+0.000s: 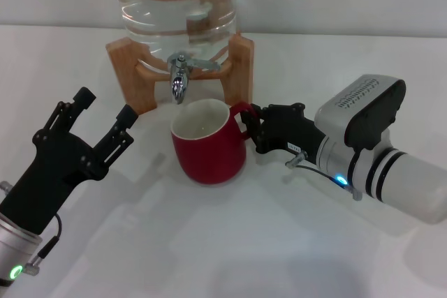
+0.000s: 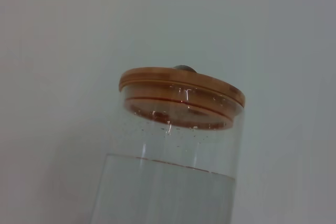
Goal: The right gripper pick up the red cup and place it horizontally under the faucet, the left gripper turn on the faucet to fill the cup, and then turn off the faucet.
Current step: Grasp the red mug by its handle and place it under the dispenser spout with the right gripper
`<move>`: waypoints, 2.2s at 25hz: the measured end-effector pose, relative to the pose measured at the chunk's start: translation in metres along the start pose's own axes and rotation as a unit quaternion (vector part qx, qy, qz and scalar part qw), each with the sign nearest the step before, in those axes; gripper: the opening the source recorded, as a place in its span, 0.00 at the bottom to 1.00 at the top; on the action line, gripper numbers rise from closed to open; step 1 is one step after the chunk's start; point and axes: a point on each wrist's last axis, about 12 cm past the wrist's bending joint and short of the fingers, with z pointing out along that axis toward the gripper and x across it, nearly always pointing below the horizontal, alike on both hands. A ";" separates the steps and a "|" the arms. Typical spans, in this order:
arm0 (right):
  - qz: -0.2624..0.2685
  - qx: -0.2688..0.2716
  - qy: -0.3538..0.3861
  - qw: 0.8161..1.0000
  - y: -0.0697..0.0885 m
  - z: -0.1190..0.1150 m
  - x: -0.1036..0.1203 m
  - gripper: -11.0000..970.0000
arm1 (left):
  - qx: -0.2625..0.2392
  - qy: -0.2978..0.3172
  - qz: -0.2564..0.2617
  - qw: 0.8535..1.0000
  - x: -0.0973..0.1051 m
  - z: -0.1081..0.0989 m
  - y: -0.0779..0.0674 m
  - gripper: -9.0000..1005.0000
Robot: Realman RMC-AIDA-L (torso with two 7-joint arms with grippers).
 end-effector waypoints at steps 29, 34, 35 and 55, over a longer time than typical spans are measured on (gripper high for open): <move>0.034 0.000 0.012 0.999 0.006 -0.007 0.012 0.13 | 0.001 -0.002 0.001 1.000 -0.001 0.002 0.000 0.86; 0.026 -0.014 0.008 1.000 0.012 -0.003 0.006 0.13 | 0.001 -0.002 0.001 1.000 -0.001 0.002 0.000 0.86; 0.021 -0.020 0.009 1.000 0.014 -0.001 0.005 0.13 | 0.001 -0.002 0.001 1.000 -0.001 0.002 0.000 0.86; 0.054 0.000 0.004 0.999 0.008 0.004 -0.002 0.13 | 0.003 -0.003 0.001 1.000 -0.001 0.004 0.001 0.86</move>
